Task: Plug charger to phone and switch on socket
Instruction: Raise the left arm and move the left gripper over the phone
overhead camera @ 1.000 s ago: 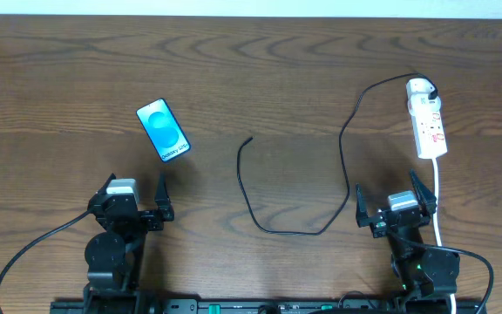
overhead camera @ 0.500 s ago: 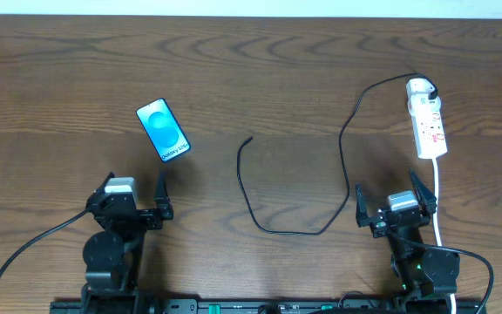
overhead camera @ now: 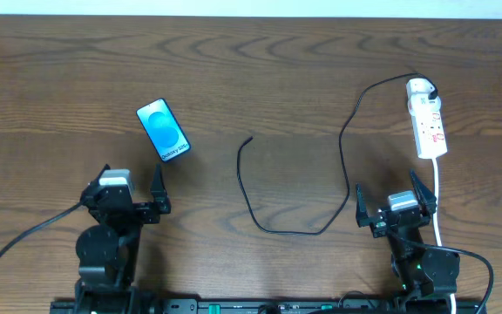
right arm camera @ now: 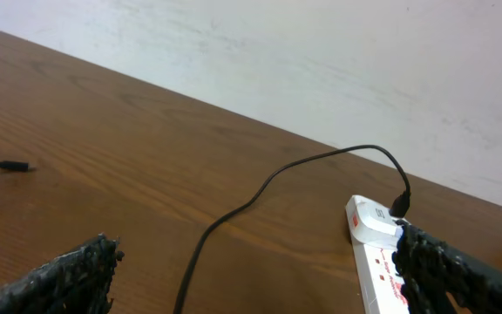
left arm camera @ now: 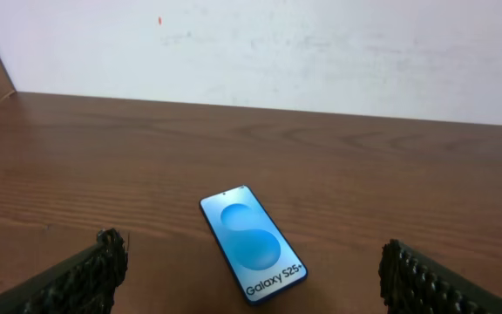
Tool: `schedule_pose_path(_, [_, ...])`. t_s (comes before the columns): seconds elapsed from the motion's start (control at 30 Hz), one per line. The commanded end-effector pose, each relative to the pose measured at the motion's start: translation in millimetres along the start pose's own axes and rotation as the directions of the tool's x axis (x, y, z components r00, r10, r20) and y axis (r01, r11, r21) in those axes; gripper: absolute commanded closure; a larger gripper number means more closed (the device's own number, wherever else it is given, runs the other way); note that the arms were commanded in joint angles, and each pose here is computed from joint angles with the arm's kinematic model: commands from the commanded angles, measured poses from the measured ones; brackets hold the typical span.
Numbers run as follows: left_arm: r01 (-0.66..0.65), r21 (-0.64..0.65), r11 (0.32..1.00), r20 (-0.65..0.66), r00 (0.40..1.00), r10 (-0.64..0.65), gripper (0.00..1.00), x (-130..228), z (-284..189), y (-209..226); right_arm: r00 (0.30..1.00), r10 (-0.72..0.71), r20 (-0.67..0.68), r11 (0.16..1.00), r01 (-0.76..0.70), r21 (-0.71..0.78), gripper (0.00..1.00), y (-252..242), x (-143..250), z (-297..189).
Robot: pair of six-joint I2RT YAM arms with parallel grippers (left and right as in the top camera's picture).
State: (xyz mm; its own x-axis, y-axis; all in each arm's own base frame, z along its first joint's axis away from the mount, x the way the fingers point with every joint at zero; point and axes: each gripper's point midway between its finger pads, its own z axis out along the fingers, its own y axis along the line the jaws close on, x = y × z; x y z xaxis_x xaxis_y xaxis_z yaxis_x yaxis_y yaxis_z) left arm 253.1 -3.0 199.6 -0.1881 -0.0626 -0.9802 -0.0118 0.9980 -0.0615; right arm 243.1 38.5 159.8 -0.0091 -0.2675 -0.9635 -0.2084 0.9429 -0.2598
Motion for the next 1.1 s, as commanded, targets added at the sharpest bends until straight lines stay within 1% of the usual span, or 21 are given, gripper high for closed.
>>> schedule_pose_path(0.0, [-0.005,-0.004,1.000,-0.001,1.000,0.005,0.06,-16.7,2.9,-0.3,1.000,0.014,0.001,1.000,-0.014,0.000,0.01,-0.2,0.5,-0.3])
schedule_pose_path(0.17, [-0.004,0.045,0.999,-0.046,0.999,0.007,0.06,-21.2,12.0,-9.8,1.000,0.014,0.001,1.000,-0.014,0.000,0.01,-0.2,0.5,-0.3])
schedule_pose_path(0.43, [-0.001,0.068,0.998,-0.115,0.993,0.008,0.06,-35.3,33.4,-16.4,1.000,0.014,0.002,1.000,-0.014,0.000,0.01,-0.2,0.4,-0.3])
schedule_pose_path(0.57, [0.007,0.094,0.996,-0.177,0.984,0.010,0.06,-39.2,46.9,-22.2,1.000,0.014,0.001,1.000,-0.014,0.000,0.01,-0.2,0.5,-0.3])
schedule_pose_path(0.77, [0.026,0.132,0.991,-0.275,0.961,0.012,0.06,-48.7,71.0,-31.9,1.000,0.014,0.001,1.000,-0.014,0.000,0.01,-0.2,0.5,-0.3])
schedule_pose_path(1.07, [0.039,0.117,0.992,-0.409,0.913,0.013,0.06,-61.3,104.5,-33.8,1.000,0.014,0.001,1.000,-0.014,0.000,0.01,-0.2,0.5,-0.3])
